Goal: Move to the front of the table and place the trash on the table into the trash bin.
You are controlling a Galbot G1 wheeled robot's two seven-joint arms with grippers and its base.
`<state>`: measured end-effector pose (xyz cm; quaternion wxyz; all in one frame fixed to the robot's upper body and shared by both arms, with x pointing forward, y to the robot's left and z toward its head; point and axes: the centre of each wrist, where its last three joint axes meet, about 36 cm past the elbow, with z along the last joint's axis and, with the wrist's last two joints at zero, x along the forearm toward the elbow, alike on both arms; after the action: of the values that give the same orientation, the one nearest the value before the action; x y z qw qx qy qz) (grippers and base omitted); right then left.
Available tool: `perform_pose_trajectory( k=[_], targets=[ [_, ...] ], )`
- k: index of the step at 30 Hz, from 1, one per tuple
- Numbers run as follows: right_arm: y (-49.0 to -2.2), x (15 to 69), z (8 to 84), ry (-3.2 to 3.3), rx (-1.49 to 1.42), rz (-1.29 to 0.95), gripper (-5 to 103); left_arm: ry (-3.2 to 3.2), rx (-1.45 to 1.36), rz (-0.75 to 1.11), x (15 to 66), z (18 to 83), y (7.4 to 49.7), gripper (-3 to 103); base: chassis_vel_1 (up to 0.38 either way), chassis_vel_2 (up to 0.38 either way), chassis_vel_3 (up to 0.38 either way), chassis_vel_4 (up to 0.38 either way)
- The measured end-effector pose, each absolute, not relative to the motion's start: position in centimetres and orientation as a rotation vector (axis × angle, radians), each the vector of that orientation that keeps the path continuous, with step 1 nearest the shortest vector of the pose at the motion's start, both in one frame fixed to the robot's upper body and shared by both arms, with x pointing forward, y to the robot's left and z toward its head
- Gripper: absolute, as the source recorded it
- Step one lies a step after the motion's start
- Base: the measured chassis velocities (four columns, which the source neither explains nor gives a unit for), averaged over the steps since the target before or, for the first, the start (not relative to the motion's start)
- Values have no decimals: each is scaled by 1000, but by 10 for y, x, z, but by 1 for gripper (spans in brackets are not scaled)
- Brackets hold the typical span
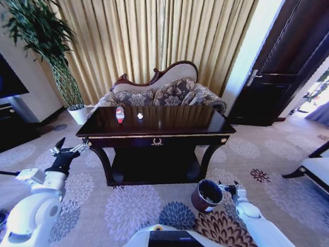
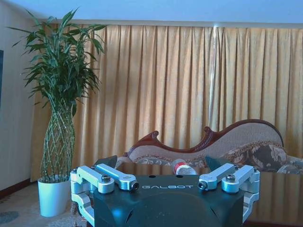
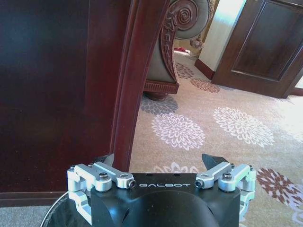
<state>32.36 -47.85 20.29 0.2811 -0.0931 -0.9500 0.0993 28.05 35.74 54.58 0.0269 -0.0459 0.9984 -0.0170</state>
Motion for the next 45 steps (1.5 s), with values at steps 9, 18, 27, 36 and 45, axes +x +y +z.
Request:
perform_pose_trajectory(
  k=[9, 18, 27, 36, 45],
  targets=[
    [-480, 328, 218, -2565, -244, 257, 100, 3082, -147, -50, 282, 546, 360, 100, 0, 0, 0, 0],
    [-449, 346, 323, -2734, -191, 26, 100, 3078, -147, -67, 282, 547, 361, 100, 0, 0, 0, 0],
    [-392, 323, 442, -2969, -64, 44, 100, 3066, -150, -74, 281, 551, 361, 100, 0, 0, 0, 0],
    [-357, 309, 493, -3086, 8, 22, 100, 3053, -132, -88, 282, 554, 361, 100, 0, 0, 0, 0],
    [-345, 313, 516, -3130, 92, 60, 100, 3055, -134, -81, 281, 555, 362, 100, 0, 0, 0, 0]
  ],
)
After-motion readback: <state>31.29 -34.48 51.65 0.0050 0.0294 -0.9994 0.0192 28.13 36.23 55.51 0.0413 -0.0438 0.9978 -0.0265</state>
